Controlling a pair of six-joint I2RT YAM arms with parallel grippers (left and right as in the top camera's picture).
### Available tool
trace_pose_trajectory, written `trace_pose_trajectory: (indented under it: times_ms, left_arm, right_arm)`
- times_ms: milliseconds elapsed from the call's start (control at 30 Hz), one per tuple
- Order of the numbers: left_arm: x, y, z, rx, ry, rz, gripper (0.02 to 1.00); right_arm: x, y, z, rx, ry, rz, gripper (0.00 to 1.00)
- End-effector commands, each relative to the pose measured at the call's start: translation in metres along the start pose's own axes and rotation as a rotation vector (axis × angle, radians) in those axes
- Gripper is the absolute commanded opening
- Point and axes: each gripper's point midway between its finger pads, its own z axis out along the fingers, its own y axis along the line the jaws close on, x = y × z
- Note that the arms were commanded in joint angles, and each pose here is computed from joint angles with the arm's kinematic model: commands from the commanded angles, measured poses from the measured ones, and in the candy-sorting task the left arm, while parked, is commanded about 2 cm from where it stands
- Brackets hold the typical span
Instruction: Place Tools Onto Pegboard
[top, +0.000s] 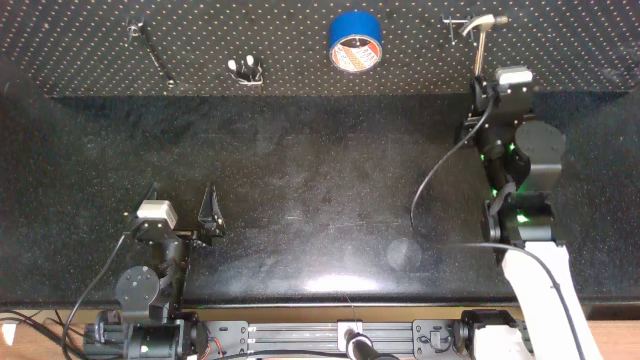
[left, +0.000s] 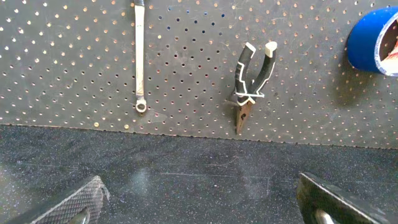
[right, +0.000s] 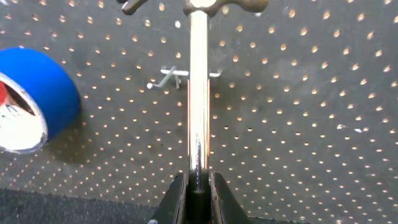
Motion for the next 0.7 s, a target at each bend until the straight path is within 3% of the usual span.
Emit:
trace_pose_trajectory:
  times_ms: [33,700]
  left_arm:
    - [0.000,0.004,0.000,-0.018,-0.001,-0.003,0.996]
    - [0.000,0.004,0.000,-0.018,-0.001,-0.003,0.996]
  right_arm:
    - [0.001,0.009,0.009,-0.027,-0.007,0.049,0.075]
    - [0.017,0.006,0.067,-0.033,-0.017,0.098,0.075]
